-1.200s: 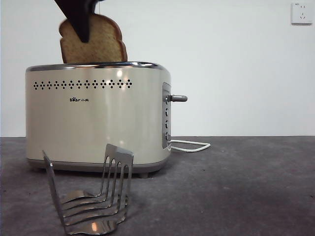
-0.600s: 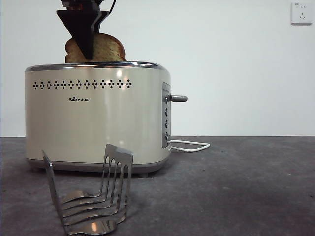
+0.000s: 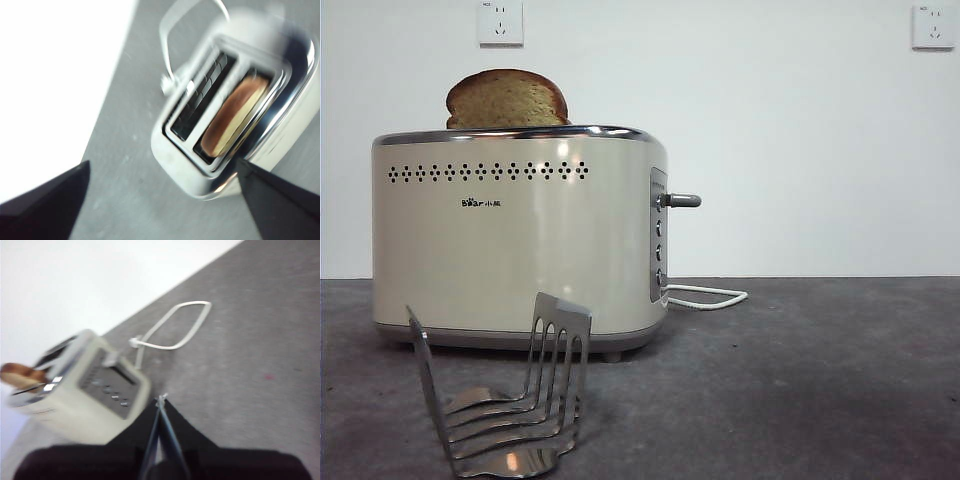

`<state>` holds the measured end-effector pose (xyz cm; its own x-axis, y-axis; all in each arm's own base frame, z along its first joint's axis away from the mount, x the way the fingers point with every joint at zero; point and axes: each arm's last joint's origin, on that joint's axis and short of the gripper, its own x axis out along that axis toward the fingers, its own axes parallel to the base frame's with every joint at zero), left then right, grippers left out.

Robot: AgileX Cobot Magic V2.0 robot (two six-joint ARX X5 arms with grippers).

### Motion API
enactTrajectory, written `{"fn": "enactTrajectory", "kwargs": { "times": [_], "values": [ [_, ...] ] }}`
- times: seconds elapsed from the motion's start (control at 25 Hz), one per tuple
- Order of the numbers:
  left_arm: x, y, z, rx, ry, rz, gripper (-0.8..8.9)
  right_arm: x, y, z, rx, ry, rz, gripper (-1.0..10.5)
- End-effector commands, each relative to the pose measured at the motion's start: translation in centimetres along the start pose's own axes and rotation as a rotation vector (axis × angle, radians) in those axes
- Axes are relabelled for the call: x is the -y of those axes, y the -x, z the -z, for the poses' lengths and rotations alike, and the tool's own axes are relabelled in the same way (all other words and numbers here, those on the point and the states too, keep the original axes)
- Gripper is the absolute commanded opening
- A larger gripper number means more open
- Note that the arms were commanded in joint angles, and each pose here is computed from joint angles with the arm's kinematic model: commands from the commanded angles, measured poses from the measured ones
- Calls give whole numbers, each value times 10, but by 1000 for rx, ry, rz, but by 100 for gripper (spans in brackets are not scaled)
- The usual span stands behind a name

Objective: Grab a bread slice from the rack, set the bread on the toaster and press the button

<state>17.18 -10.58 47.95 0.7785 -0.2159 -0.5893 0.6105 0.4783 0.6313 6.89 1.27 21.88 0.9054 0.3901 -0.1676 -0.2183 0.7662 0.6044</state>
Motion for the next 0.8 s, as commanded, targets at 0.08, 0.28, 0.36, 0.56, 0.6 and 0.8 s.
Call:
{"fn": "enactTrajectory", "kwargs": {
  "times": [0.08,0.28,0.36,0.56,0.6,0.8],
  "values": [
    [7,44,16,105,249,52,158,-6,-9,-9,-31,-70,-120,-3],
    [14,79,35,186,534,155,26,-8,-32,-21,-119,-138,-249,-3],
    [16,91,41,218,601,166,26,-8,-45,-27,-168,-157,-263,-3],
    [17,102,48,245,635,157,26,-16,-82,-52,-324,-143,-277,-3],
    [17,102,48,244,650,159,26,-19,-91,-58,-351,-138,-279,-4],
    [19,105,49,263,674,201,26,-42,-148,-78,-538,-122,-306,-3]
  ]
}}
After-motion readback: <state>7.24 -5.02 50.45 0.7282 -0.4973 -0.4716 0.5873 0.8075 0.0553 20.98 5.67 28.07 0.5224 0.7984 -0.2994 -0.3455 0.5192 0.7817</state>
